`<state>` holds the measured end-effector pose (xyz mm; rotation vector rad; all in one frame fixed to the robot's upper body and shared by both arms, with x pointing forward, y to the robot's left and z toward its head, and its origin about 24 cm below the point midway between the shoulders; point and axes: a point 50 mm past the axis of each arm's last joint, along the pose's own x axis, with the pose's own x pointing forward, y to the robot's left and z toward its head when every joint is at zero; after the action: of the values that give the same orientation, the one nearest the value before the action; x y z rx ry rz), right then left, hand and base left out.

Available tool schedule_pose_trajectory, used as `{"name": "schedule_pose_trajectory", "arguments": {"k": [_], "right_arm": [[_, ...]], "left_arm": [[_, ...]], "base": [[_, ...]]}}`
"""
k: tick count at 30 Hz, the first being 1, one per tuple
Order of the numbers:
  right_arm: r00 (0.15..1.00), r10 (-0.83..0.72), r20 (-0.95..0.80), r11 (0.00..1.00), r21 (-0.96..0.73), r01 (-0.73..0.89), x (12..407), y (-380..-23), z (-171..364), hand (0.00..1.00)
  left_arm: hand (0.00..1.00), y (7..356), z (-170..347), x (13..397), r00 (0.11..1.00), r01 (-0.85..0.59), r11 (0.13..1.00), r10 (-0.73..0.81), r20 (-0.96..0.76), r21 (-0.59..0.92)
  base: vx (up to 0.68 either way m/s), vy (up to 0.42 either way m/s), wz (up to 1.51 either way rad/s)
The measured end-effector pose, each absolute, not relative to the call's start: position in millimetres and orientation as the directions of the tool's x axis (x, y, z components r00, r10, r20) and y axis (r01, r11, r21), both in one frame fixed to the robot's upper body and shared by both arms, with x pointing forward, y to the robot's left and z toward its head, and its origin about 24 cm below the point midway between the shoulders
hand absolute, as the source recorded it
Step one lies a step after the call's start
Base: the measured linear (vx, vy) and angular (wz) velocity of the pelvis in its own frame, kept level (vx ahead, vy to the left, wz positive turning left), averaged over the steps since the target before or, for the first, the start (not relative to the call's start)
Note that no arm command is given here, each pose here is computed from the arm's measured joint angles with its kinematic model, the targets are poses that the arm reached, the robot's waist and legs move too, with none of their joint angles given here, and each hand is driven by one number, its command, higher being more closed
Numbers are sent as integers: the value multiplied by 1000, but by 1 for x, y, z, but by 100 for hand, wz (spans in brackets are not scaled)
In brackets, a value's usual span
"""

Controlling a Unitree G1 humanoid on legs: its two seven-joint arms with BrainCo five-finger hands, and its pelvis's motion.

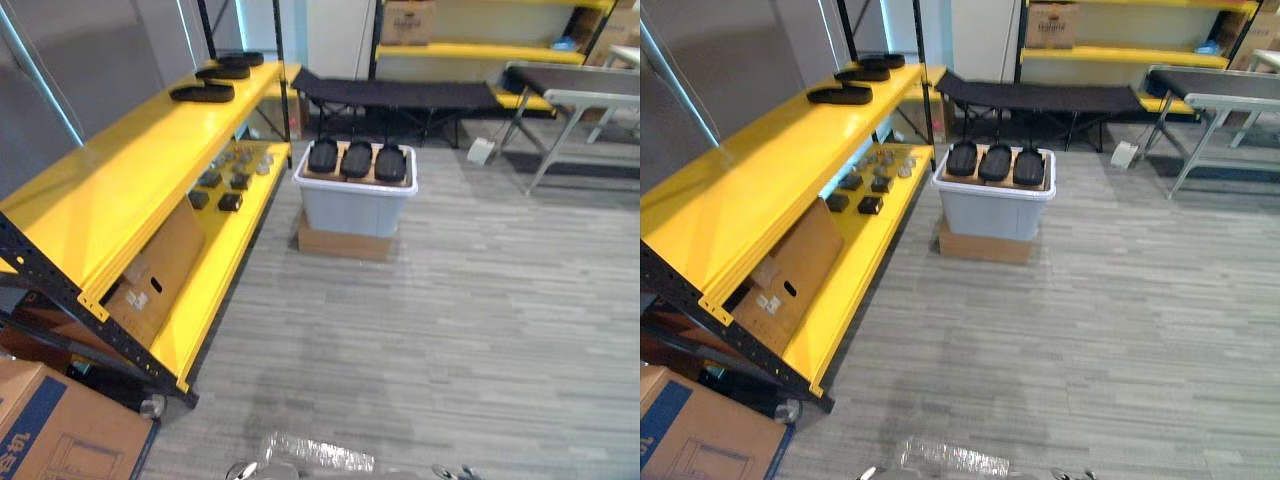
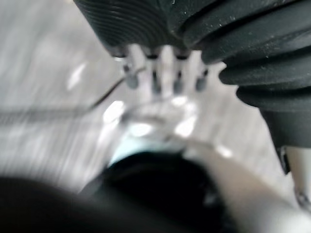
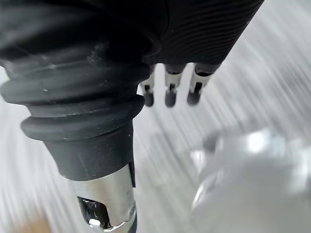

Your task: Walk over and take plastic housings, then place them on the shelf

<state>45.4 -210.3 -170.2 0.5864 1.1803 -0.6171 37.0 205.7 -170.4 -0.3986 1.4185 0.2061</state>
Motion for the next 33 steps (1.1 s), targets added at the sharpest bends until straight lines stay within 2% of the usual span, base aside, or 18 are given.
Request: {"name": "schedule_pose_trajectory", "arguments": {"k": [2,7,16,25,33], "right_arm": [[240,-122,-963,632,111,767,40,-209,-171,0],[229,-107,-967,597,122,793,38,-205,-173,0],[275,-88,-957,623,162,765,59,-197,-172,0],[271,-78,-959,648,157,745,60,-196,-172,0],[260,-73,-963,700,136,701,57,-196,-173,0]], "left_arm": [[0,202,-170,41,163,-422,890,-116,-980,-175],[0,202,-171,42,150,-453,873,-125,-981,-180],[0,205,-171,42,155,-524,830,-125,-980,-189],[0,204,-171,43,174,-579,789,-124,-977,-204],[0,204,-172,42,169,-574,796,-117,-979,-194]], "base": [[75,44,8],[170,60,-4],[75,21,-7],[-35,1,-1],[-85,-4,-1]]}}
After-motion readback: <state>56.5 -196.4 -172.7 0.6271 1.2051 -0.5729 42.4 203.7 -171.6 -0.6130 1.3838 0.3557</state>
